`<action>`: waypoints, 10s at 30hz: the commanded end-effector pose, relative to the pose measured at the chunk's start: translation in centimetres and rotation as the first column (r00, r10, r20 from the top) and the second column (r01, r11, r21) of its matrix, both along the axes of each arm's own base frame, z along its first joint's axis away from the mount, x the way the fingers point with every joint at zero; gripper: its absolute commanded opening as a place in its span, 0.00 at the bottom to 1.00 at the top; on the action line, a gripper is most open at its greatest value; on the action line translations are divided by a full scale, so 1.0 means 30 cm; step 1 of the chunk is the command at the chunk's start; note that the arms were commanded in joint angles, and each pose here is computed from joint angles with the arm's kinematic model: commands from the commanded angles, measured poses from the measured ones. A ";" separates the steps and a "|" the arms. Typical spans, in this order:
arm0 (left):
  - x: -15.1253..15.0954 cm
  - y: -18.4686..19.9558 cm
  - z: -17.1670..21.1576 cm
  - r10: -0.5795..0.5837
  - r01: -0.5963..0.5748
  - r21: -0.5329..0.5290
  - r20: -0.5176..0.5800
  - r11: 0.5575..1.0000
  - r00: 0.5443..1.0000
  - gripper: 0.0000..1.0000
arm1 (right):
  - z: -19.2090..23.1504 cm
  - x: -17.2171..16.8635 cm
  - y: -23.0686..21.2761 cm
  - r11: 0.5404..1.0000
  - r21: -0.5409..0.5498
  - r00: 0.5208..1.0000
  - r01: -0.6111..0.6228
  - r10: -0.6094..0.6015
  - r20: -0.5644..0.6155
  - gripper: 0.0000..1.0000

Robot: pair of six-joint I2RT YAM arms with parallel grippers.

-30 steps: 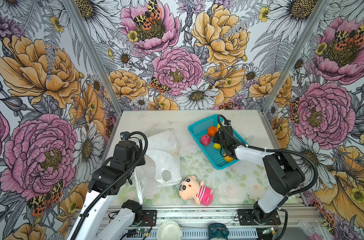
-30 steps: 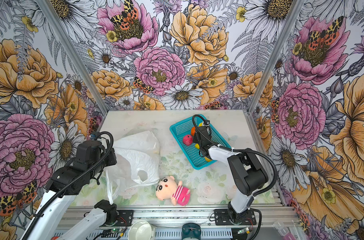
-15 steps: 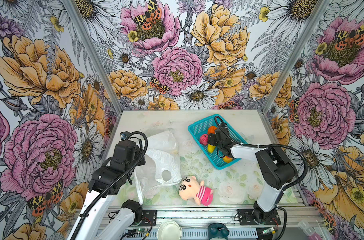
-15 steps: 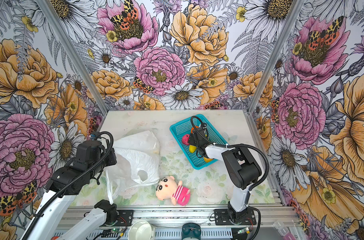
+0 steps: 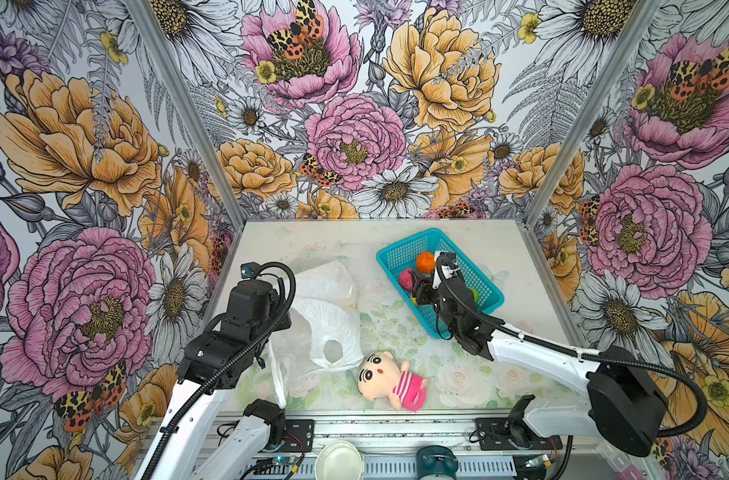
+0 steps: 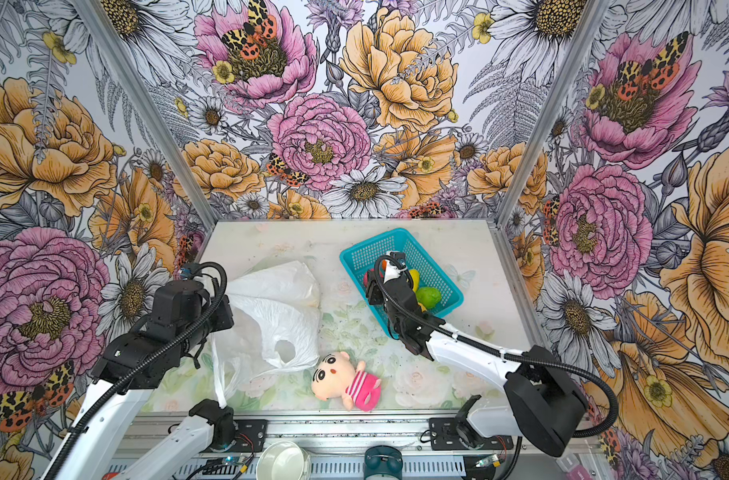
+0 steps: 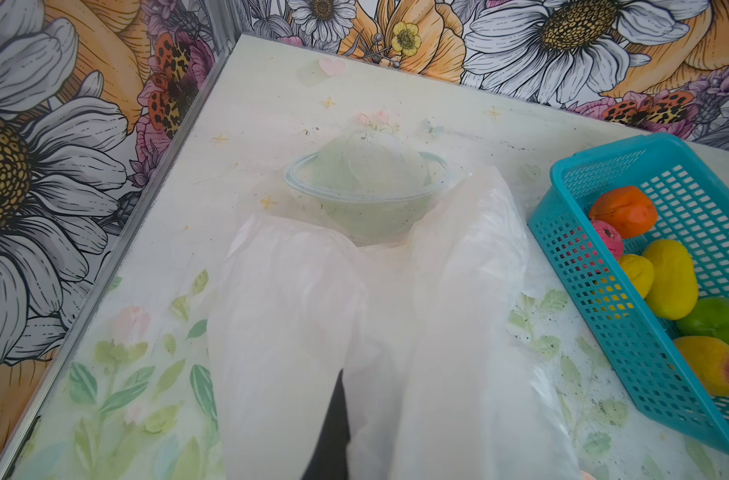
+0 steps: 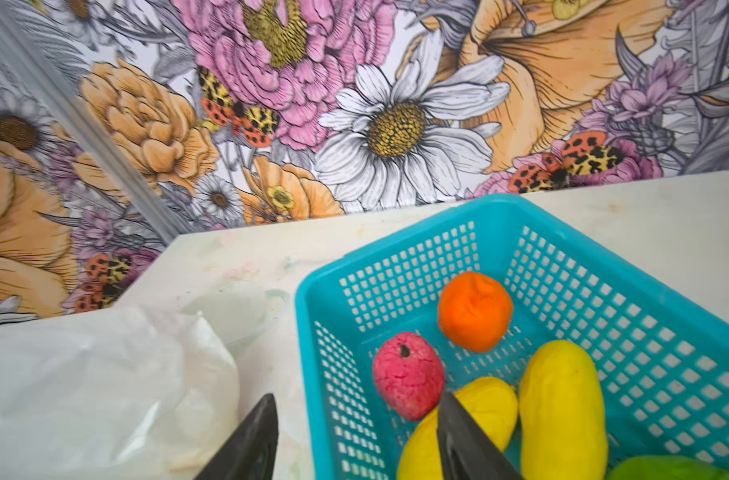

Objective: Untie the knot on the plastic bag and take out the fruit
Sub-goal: 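Move the right gripper back over the doll into the bag opening, then lower the right gripper onto the long yellow fruit in the bag and grasp it, then lift the long yellow fruit out of the bag and carry it over the basket, then lower the long yellow fruit into the teal basket and open the right gripper, then move the right gripper back over the doll into the bag opening, then lower the right gripper onto the round yellow fruit in the bag and grasp it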

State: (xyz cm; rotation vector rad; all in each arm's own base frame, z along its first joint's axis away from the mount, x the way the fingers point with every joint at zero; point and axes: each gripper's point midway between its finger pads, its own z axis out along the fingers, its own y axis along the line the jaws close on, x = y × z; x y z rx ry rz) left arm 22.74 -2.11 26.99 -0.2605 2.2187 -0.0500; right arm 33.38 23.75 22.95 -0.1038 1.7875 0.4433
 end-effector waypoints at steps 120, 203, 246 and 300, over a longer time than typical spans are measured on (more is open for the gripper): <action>-0.005 -0.001 0.023 0.007 -0.007 -0.006 0.046 1.000 0.999 0.00 | 0.158 -0.543 0.479 0.804 -0.140 0.748 -0.578 0.591 0.302 0.27; -0.007 -0.001 0.024 0.009 -0.009 -0.003 0.050 1.000 0.999 0.00 | -0.051 -0.698 0.780 0.647 -0.530 0.701 -0.549 0.701 0.130 0.40; -0.009 -0.007 0.024 0.001 -0.001 -0.001 0.051 1.000 0.999 0.00 | -0.486 -0.157 0.773 0.642 -0.732 0.973 -0.228 0.185 -0.141 0.57; -0.014 -0.055 0.025 -0.064 0.064 0.001 0.054 0.998 0.996 0.00 | -0.542 0.065 0.776 0.734 -0.617 0.954 -0.284 0.152 -0.258 0.23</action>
